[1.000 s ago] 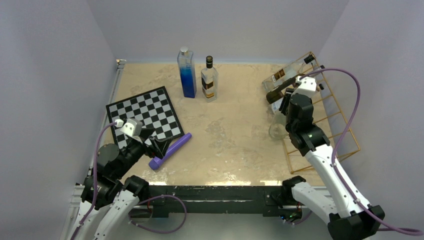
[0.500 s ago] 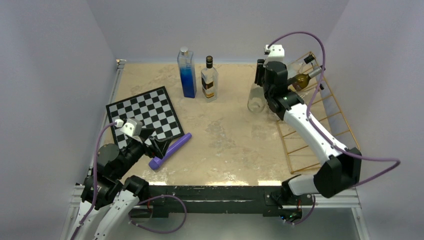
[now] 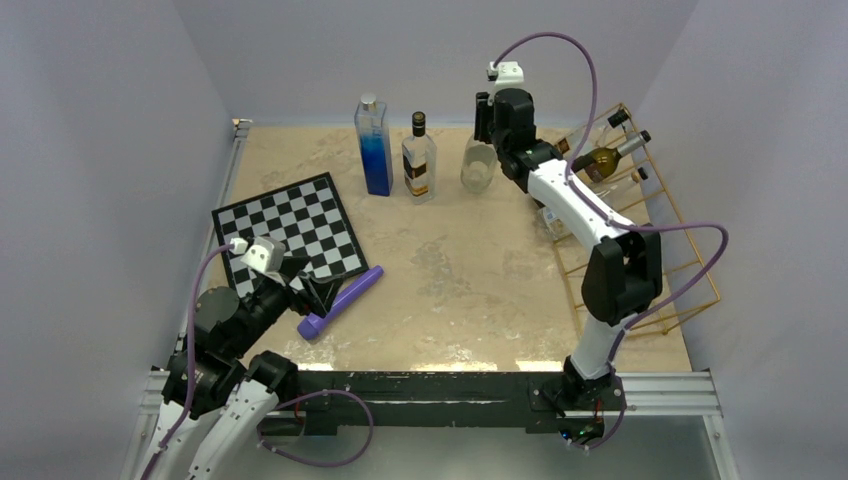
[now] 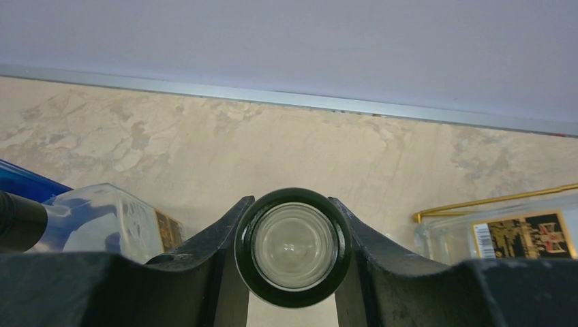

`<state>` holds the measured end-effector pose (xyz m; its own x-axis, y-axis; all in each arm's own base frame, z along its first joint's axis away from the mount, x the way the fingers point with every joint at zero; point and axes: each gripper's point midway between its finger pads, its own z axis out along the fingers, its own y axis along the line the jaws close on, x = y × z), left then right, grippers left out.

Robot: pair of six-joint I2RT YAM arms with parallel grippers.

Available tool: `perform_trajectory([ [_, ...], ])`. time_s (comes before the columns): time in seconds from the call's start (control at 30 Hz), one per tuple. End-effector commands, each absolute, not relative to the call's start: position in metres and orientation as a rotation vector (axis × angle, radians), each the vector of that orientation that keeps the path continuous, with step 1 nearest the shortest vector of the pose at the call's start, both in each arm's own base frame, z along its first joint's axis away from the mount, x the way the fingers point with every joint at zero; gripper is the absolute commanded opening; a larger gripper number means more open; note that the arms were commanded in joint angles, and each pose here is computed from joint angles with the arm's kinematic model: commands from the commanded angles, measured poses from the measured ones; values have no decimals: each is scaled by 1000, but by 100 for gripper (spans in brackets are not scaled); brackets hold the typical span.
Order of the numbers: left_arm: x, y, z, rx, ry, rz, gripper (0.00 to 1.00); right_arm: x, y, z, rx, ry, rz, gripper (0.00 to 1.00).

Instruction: Take the wine bottle off the wine rack

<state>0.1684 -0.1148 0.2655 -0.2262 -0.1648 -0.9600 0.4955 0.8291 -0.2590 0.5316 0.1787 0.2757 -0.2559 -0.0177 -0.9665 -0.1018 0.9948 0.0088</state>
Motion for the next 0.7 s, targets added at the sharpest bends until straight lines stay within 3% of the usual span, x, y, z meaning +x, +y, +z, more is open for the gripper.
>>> perform_trajectory([
  [0.0, 171, -116, 275, 275, 1665, -614, 91, 544, 202, 384, -51, 1524, 242, 0],
  [0.13, 171, -116, 275, 279, 1667, -616, 91, 547, 208, 370, -66, 1546, 233, 3],
  [0.33, 171, -117, 275, 284, 1667, -621, 91, 546, 203, 367, -59, 1559, 201, 47],
  [0.43, 171, -118, 275, 286, 1666, -623, 91, 543, 202, 373, -64, 1556, 199, 62],
  [0.67, 170, -117, 275, 282, 1667, -622, 91, 523, 190, 397, -43, 1545, 196, 73],
])
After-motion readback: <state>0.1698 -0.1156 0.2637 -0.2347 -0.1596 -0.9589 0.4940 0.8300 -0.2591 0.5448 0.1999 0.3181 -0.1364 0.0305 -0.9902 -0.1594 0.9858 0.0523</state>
